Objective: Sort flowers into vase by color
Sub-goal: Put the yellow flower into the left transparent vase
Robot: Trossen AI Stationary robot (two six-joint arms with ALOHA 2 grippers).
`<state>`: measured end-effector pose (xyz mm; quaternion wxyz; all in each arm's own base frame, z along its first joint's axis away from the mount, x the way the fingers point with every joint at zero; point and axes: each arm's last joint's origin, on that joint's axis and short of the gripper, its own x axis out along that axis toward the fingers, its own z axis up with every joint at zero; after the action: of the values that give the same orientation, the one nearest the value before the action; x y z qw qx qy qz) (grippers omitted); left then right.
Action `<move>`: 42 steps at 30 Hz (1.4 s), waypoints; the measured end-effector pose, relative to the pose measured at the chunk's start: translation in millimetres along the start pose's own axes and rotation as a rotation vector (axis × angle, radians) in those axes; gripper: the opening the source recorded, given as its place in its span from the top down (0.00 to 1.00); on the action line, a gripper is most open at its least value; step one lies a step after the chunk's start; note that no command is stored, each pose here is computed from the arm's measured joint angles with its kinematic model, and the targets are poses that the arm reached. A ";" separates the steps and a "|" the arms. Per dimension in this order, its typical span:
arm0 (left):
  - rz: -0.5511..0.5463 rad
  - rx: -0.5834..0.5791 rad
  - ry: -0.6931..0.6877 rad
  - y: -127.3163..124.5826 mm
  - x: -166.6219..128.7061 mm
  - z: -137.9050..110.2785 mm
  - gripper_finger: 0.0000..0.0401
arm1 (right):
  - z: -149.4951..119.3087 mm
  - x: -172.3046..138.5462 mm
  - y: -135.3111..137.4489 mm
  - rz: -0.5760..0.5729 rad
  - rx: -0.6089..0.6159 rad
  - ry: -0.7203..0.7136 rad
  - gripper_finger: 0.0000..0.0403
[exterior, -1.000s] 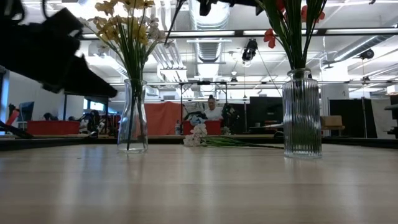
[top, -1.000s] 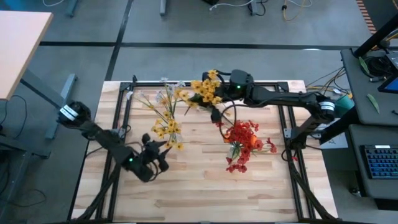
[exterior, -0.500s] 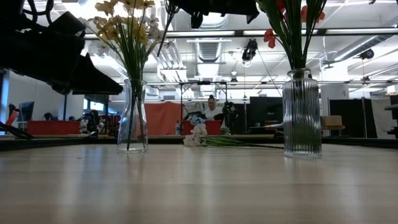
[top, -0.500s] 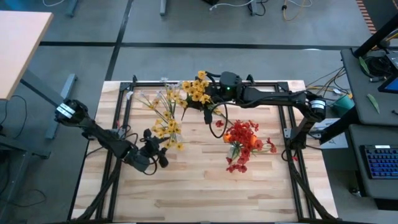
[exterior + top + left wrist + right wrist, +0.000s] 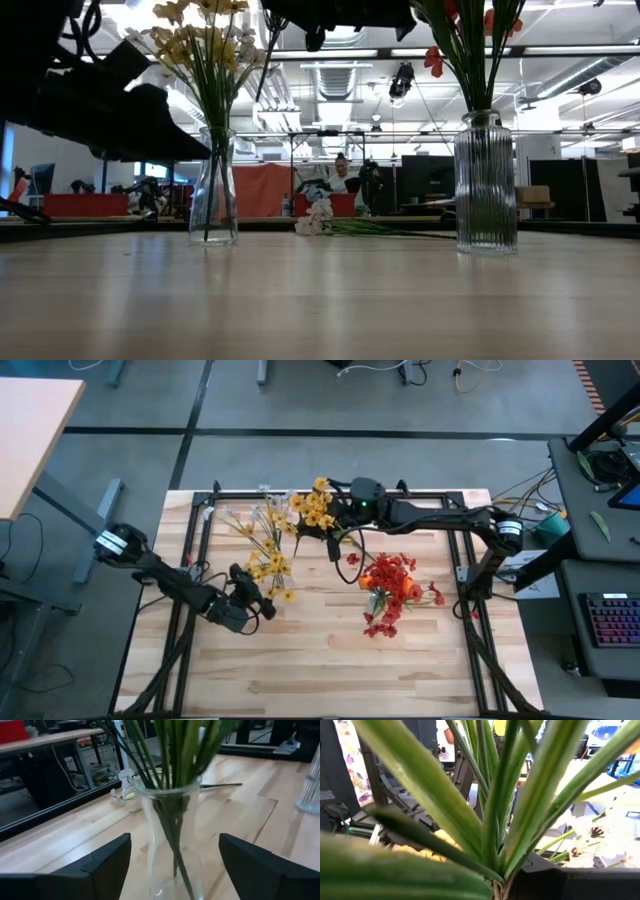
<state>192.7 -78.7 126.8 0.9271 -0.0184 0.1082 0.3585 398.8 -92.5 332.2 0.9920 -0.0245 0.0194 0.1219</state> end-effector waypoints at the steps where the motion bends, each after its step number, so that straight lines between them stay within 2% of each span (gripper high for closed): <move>1: 0.003 0.012 -0.001 -0.9 1.1 -1.8 0.29 | -0.6 0.5 0.1 0.001 -0.001 0.002 0.97; 12: 0.067 -0.007 -0.027 -4.7 20.8 -9.5 0.30 | -1.4 1.3 1.6 0.005 0.000 0.003 0.97; 22: 0.059 -0.005 -0.059 -11.5 31.6 -11.9 0.32 | -6.1 8.2 10.5 0.031 0.000 0.012 0.97; 33: 0.063 -0.024 -0.067 -12.8 34.3 -15.4 0.44 | -20.6 23.6 11.4 0.036 -0.032 -0.020 0.97; 42: 0.064 -0.025 -0.067 -13.1 34.6 -15.3 0.53 | -21.1 25.3 14.1 0.039 -0.059 -0.023 0.97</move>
<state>223.5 -67.3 103.9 0.9178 -0.0144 0.0732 0.3899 419.2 -73.8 309.4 0.9885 -0.0519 0.0050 0.1422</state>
